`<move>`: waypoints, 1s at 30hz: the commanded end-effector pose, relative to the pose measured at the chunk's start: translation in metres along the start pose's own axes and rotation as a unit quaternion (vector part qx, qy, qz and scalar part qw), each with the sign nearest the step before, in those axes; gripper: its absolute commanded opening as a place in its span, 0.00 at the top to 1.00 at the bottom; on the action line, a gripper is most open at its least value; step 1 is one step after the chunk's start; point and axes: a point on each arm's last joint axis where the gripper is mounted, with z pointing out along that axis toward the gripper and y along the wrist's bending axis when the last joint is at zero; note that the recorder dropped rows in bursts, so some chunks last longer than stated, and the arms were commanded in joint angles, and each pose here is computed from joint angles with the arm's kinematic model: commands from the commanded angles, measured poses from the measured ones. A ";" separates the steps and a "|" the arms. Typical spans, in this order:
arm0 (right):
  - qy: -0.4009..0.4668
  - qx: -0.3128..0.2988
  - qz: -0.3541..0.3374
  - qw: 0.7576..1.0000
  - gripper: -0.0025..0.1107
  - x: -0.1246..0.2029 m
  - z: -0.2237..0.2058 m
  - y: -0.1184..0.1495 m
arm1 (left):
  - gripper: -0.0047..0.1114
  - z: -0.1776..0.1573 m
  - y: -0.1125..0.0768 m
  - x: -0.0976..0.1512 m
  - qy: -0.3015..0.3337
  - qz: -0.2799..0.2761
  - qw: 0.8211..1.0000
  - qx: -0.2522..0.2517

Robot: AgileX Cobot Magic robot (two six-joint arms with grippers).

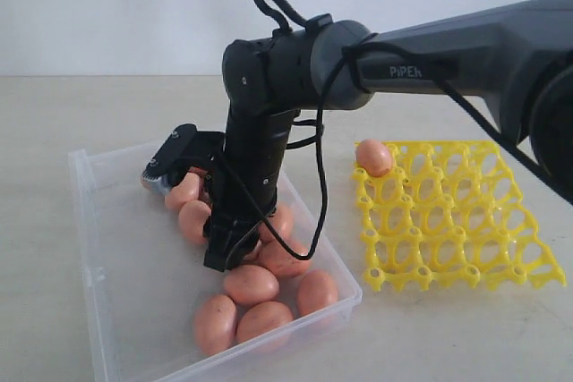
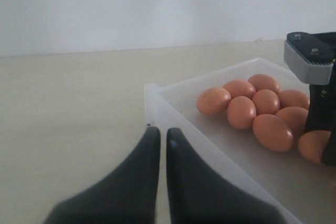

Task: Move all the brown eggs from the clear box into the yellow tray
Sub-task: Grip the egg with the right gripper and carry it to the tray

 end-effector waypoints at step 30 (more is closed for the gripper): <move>-0.407 0.165 0.179 0.880 0.98 -0.019 -0.126 0.006 | 0.92 0.000 0.000 0.000 -0.003 0.002 1.000 0.002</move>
